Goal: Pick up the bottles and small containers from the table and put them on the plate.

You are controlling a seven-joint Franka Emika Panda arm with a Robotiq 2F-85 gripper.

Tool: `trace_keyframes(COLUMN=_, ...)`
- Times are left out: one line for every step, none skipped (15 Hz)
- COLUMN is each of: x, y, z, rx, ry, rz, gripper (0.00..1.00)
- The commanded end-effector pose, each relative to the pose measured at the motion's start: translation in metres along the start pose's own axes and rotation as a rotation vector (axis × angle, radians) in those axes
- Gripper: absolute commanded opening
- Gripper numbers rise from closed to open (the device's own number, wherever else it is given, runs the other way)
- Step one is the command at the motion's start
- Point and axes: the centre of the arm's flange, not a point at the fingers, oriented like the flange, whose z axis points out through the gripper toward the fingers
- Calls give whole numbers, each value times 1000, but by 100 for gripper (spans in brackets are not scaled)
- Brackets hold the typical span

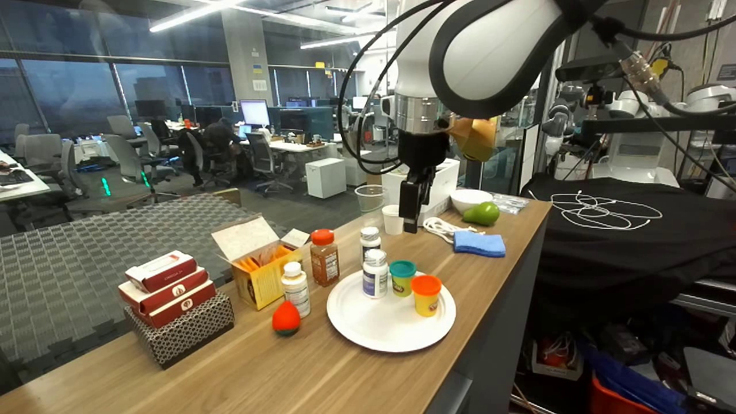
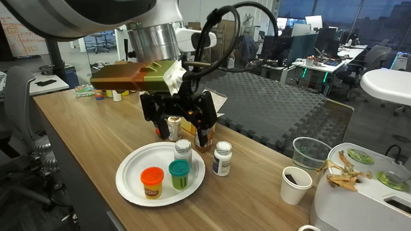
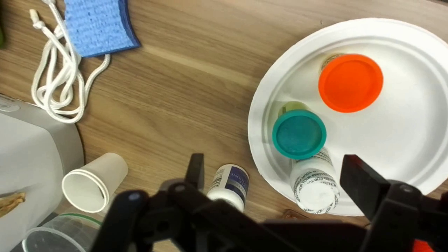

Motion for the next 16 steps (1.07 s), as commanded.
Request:
trace_keyframes(x=30, y=31, z=10, rx=43, ry=23, rz=-78, gripper=100)
trace_keyframes(x=37, y=39, z=16, rx=71, ry=38, rz=-108, gripper=100)
trace_keyframes(x=46, y=49, z=23, rx=111, ry=63, rz=-147, gripper=100)
trace_keyframes(x=53, y=56, z=29, rx=144, ry=87, rz=-175, gripper=100)
trace_keyframes(x=63, y=62, z=35, rx=177, ry=108, rz=-187, gripper=100)
trace_keyframes(x=72, y=68, z=41, rx=196, ry=109, rz=-178, gripper=100)
trace_keyframes(x=79, y=73, z=47, rx=207, ry=106, rz=-155, gripper=100)
trace_keyframes(x=86, y=76, z=52, rx=213, ry=94, rz=-132, gripper=100)
trace_keyframes(x=91, y=80, z=58, rx=214, ry=82, rz=-119, gripper=100)
trace_keyframes(x=95, y=81, z=62, rx=219, ry=70, rz=-110, gripper=100)
trace_keyframes(x=99, y=82, z=68, rx=225, ry=58, rz=-110, gripper=100)
trace_keyframes(x=103, y=82, z=71, rx=233, ry=55, rz=-119, gripper=100)
trace_keyframes(x=108, y=82, z=73, rx=237, ry=45, rz=-122, gripper=100)
trace_keyframes(x=113, y=82, z=77, rx=240, ry=35, rz=-123, gripper=100)
trace_keyframes(x=118, y=82, z=79, rx=241, ry=25, rz=-124, gripper=100)
trace_keyframes(x=123, y=81, z=81, rx=241, ry=15, rz=-119, gripper=100)
